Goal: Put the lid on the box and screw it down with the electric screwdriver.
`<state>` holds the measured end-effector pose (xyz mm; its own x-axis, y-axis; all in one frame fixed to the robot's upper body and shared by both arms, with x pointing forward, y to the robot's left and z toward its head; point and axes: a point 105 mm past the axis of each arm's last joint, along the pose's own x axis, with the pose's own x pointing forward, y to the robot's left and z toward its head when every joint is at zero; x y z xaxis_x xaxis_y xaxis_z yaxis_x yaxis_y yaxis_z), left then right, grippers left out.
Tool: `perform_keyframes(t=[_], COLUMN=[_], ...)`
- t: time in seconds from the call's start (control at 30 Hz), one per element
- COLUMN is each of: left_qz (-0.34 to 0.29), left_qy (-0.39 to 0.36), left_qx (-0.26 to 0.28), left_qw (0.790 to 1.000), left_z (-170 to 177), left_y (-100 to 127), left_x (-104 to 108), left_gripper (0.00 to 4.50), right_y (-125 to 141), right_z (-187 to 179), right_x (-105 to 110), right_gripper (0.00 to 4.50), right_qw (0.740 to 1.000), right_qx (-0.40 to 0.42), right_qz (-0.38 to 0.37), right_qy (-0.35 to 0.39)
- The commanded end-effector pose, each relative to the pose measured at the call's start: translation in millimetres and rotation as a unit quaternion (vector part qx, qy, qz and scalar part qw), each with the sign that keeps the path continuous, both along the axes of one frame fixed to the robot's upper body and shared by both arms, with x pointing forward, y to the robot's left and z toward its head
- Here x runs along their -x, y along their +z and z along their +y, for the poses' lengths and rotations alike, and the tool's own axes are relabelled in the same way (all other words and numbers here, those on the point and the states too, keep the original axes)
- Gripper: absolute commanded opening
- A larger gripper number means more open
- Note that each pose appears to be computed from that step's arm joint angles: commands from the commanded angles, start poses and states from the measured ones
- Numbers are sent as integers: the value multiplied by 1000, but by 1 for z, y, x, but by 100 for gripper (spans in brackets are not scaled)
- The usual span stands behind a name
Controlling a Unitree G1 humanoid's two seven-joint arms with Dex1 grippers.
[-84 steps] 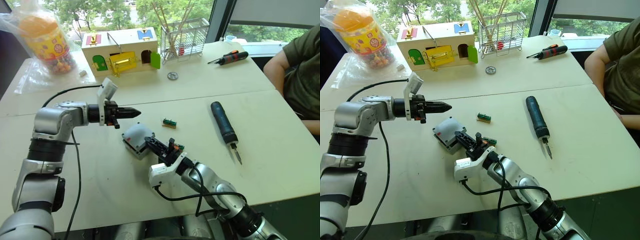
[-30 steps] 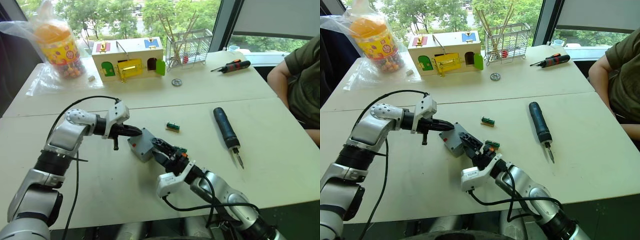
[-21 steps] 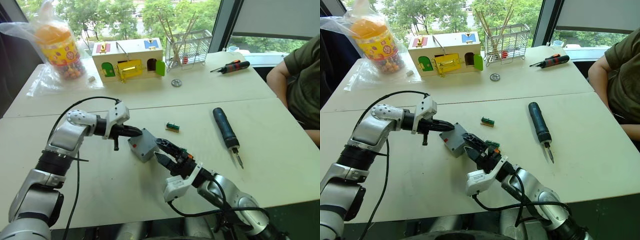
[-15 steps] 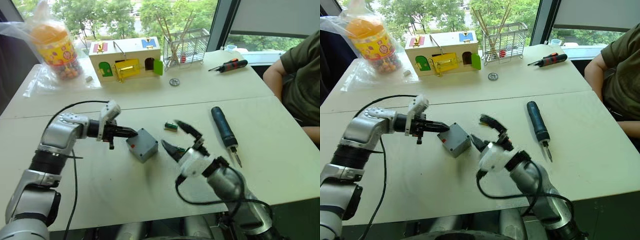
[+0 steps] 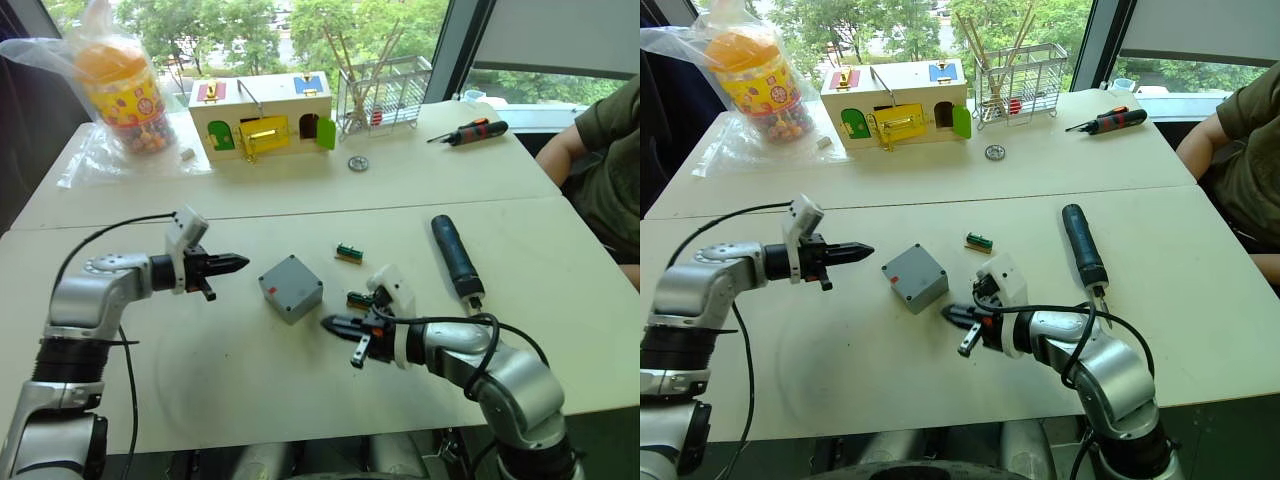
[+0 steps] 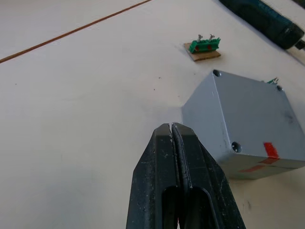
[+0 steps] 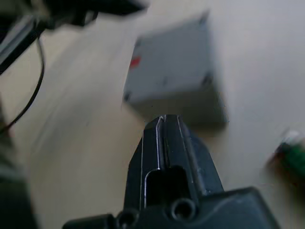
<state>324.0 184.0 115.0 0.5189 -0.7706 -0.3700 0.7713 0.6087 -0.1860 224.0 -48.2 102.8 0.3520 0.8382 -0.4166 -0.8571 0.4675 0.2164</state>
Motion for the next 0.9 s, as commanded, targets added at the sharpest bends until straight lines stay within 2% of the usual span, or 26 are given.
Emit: perform_keyframes(t=[0.03, 0.33, 0.6, 0.8, 0.9], left_qz=[-26, 9, 48, 52, 44], left_qy=[-8, -54, -78, -73, -60], left_qx=[-5, -5, 3, 11, 12], left_qw=[1000, 998, 996, 996, 997], left_z=[-9, -21, -26, -31, -30], left_y=[4, -7, -12, -16, -16], left_x=[-3, 21, 46, 52, 48], left_gripper=[0, 0, 0, 0, 0], right_y=[13, 3, 3, 9, 10], right_z=[8, 27, 29, 31, 30], right_x=[0, -20, -55, -64, -64], right_gripper=[1, 1, 1, 1, 1], right_qw=[1000, 1000, 996, 996, 996], right_qx=[-6, 5, 29, 7, 7], right_qz=[-2, -5, -69, -70, -67], right_qy=[29, 2, -51, -59, -55])
